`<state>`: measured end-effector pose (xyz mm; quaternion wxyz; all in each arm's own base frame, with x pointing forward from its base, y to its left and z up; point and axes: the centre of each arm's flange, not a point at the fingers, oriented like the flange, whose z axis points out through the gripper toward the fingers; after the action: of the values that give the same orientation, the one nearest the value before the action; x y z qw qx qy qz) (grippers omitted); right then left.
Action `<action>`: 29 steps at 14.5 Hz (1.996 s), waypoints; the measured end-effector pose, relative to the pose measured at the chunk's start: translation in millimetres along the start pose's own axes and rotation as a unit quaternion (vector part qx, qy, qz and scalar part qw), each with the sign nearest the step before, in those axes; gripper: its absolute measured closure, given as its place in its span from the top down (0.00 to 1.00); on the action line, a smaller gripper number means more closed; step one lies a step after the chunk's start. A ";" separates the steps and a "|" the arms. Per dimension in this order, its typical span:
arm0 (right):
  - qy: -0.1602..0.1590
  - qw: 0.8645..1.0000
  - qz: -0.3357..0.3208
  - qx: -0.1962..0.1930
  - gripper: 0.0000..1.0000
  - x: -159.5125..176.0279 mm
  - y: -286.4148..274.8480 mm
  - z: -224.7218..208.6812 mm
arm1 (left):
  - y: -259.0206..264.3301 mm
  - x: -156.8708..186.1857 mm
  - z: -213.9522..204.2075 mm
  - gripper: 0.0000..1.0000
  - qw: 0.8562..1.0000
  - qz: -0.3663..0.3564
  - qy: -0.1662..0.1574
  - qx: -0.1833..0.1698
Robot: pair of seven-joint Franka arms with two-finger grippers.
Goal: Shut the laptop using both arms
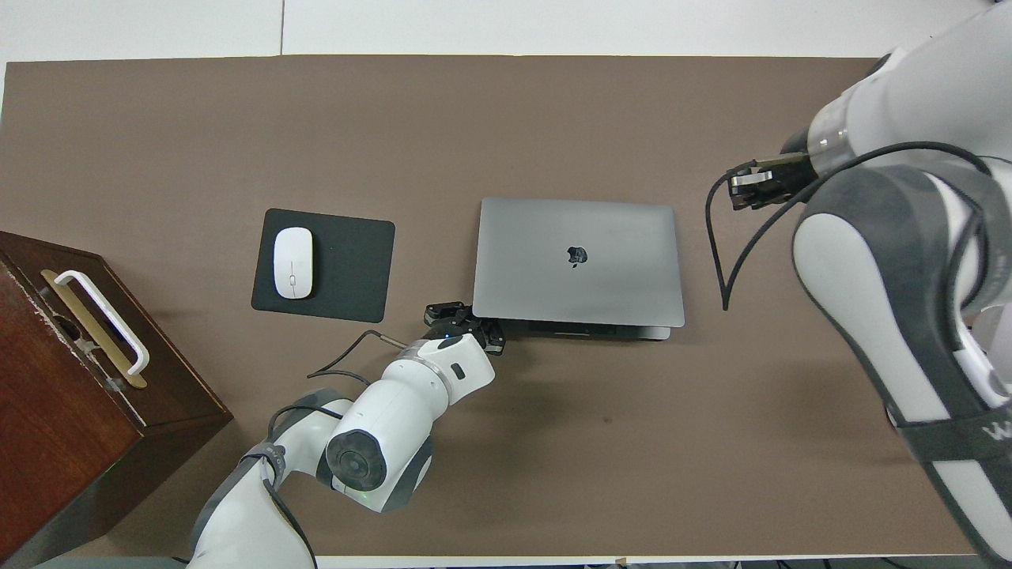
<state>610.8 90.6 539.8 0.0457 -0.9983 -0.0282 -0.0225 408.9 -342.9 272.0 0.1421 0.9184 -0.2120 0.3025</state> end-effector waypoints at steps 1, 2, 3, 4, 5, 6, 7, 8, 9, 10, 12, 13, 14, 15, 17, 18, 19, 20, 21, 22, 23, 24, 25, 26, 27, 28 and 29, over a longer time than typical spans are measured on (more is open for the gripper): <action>0.006 1.000 -0.005 -0.001 0.38 -2.8 12.4 -11.3 | -3.2 2.7 -2.9 0.01 1.000 -0.004 -0.017 0.002; 0.012 1.000 -0.009 -0.002 0.48 -5.0 23.4 -20.5 | -7.1 4.9 -6.3 0.01 0.999 -0.008 -0.035 0.005; 0.017 1.000 -0.013 -0.004 0.58 -7.1 32.7 -27.9 | -11.2 7.9 -10.5 0.01 0.999 -0.012 -0.048 0.007; 0.019 1.000 -0.017 -0.006 0.68 -9.6 41.5 -34.1 | -14.5 11.3 -15.1 0.01 0.998 -0.016 -0.056 0.008; 0.018 1.000 -0.020 -0.009 0.80 -12.7 50.3 -39.5 | -16.9 14.3 -19.5 0.01 0.998 -0.019 -0.063 0.009; 0.013 1.000 -0.022 -0.014 0.90 -17.0 59.0 -44.3 | -18.3 16.8 -23.8 0.01 0.997 -0.021 -0.071 0.010; 0.005 1.000 -0.020 -0.022 0.99 -22.6 68.0 -49.6 | -19.7 19.5 -28.7 0.01 0.996 -0.023 -0.081 0.010; -0.004 0.999 -0.015 -0.030 1.00 -28.7 76.2 -55.0 | -20.9 22.2 -34.7 0.01 0.995 -0.025 -0.095 0.010; -0.012 0.999 -0.009 -0.039 1.00 -34.8 84.9 -60.2 | -22.9 26.1 -42.9 0.01 0.993 -0.028 -0.110 0.010; -0.018 0.999 0.000 -0.045 1.00 -40.5 95.3 -64.3 | -27.3 31.3 -53.2 0.01 0.992 -0.034 -0.125 0.010; -0.024 0.998 0.022 -0.049 1.00 -49.7 120.3 -66.7 | -35.4 42.9 -75.6 0.01 0.988 -0.044 -0.150 0.011; -0.027 0.998 0.030 -0.049 1.00 -53.4 130.3 -63.4 | -36.9 48.4 -84.4 0.01 0.986 -0.046 -0.160 0.010; -0.026 0.998 0.034 -0.049 1.00 -56.1 136.6 -58.8 | -37.8 54.0 -90.9 0.01 0.984 -0.048 -0.169 0.009; -0.024 0.998 0.037 -0.050 1.00 -58.2 140.2 -53.4 | -41.4 60.3 -95.6 0.01 0.982 -0.053 -0.180 0.009; -0.021 0.998 0.037 -0.051 1.00 -62.6 141.1 -42.5 | -52.9 75.4 -103.1 0.01 0.977 -0.064 -0.203 0.012; -0.021 0.998 0.036 -0.052 1.00 -64.7 139.8 -38.7 | -60.2 85.1 -108.3 0.01 0.974 -0.071 -0.213 0.013; -0.020 0.998 0.034 -0.052 1.00 -66.0 137.6 -37.0 | -68.7 95.5 -114.7 0.01 0.972 -0.078 -0.223 0.014; -0.021 0.998 0.032 -0.052 1.00 -66.9 134.7 -36.6 | -78.6 106.1 -122.2 0.01 0.969 -0.086 -0.231 0.016; -0.021 0.998 0.029 -0.052 1.00 -67.4 131.7 -36.6 | -91.4 116.2 -130.7 0.01 0.967 -0.096 -0.237 0.018; -0.020 0.998 0.028 -0.052 1.00 -67.9 129.6 -37.1 | -106.2 124.6 -139.4 0.01 0.965 -0.108 -0.240 0.022; -0.019 0.998 0.027 -0.052 1.00 -68.2 128.6 -38.0 | -122.6 131.1 -148.4 0.01 0.963 -0.118 -0.241 0.027; -0.018 0.998 0.027 -0.053 1.00 -68.3 128.5 -38.7 | -139.7 135.9 -157.7 0.01 0.962 -0.129 -0.239 0.034; -0.018 0.998 0.027 -0.053 1.00 -68.4 128.5 -39.1 | -158.9 139.8 -168.2 0.01 0.960 -0.143 -0.238 0.042; -0.018 0.998 0.027 -0.053 1.00 -68.5 128.6 -39.2 | -178.5 143.4 -179.6 0.07 0.957 -0.157 -0.237 0.048; -0.018 0.998 0.027 -0.053 1.00 -68.5 128.7 -39.2 | -197.6 148.1 -192.9 0.19 0.955 -0.172 -0.236 0.054; -0.017 0.998 0.027 -0.053 1.00 -68.5 129.0 -39.2 | -214.8 154.2 -207.3 0.29 0.953 -0.185 -0.234 0.058; -0.017 0.998 0.028 -0.053 1.00 -68.6 129.8 -39.3 | -229.4 160.5 -221.4 0.40 0.950 -0.198 -0.233 0.062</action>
<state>548.3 -45.8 564.0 -0.0069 -1.0000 0.0004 -0.0053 525.0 -105.9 512.3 0.0882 0.9938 -0.0343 0.0585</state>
